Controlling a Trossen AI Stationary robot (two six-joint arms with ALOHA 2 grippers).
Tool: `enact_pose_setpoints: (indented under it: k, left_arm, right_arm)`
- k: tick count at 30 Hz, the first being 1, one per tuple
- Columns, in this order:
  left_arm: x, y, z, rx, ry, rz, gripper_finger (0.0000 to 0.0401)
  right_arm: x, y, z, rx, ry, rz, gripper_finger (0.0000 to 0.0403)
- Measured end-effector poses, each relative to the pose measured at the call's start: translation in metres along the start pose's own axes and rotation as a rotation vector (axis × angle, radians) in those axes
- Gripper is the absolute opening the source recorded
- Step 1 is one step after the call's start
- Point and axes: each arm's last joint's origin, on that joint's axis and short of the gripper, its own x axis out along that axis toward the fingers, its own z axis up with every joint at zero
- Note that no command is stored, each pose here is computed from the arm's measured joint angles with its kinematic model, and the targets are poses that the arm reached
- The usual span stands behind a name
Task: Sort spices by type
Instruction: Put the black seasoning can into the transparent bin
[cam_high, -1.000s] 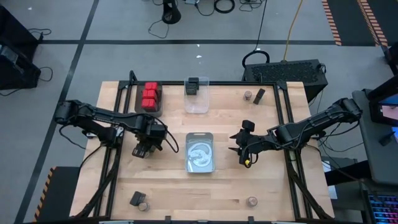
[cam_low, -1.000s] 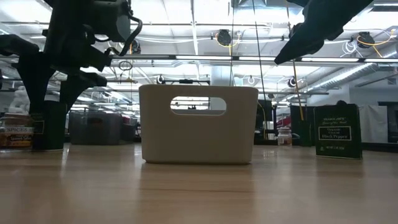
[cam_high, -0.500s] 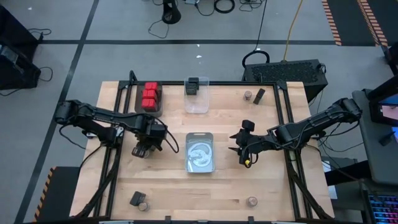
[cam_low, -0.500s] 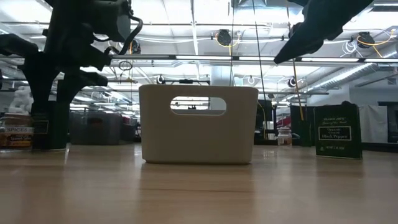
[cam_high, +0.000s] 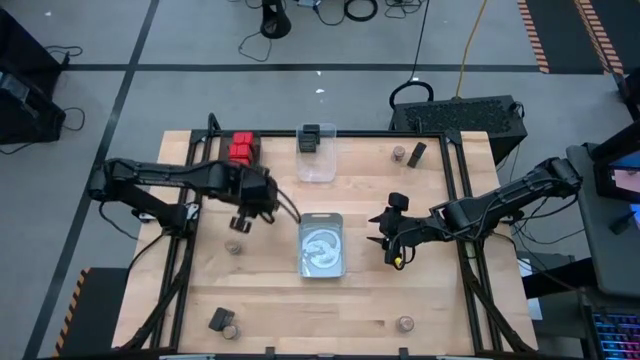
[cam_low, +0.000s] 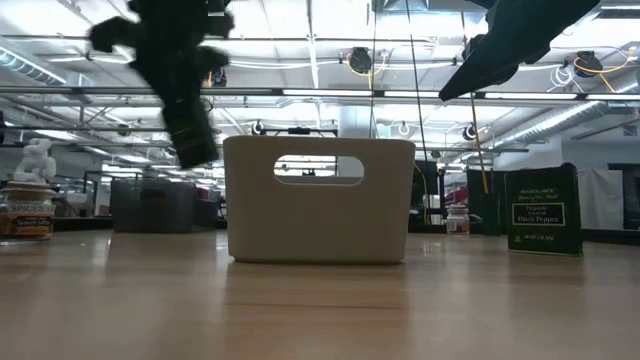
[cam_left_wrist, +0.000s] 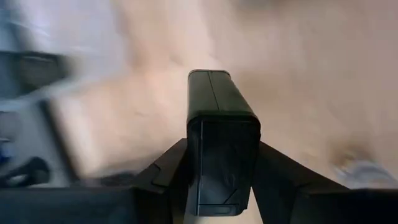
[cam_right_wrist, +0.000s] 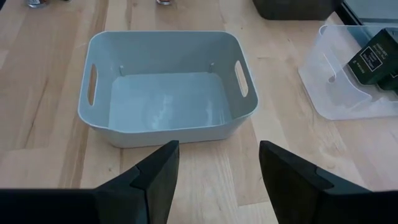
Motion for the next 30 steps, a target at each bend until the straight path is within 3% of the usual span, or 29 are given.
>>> enact_pose_setpoints:
  k: [5, 10, 13, 21, 30]
  left_arm:
    - [-0.023, 0.032, 0.012, -0.021, -0.155, 0.141, 0.0143]
    - [-0.030, 0.065, 0.019, -0.114, -0.336, 0.253, 0.0143]
    - [-0.022, 0.085, 0.016, -0.172, -0.379, 0.239, 0.0143]
    - [0.028, 0.133, 0.005, -0.241, -0.312, 0.158, 0.0143]
    - [0.046, 0.187, 0.010, -0.306, -0.355, 0.114, 0.0143]
  right_arm:
    - [0.000, 0.000, 0.000, -0.007, 0.000, 0.000, 0.0205]
    - [0.000, 0.000, 0.000, -0.010, 0.001, 0.000, 0.0205]
    - [0.000, 0.000, 0.000, -0.012, 0.002, 0.000, 0.0205]
    - [0.000, -0.001, 0.000, -0.047, 0.002, -0.006, 0.0205]
    - [0.003, -0.008, 0.002, -0.077, 0.007, -0.035, 0.0205]
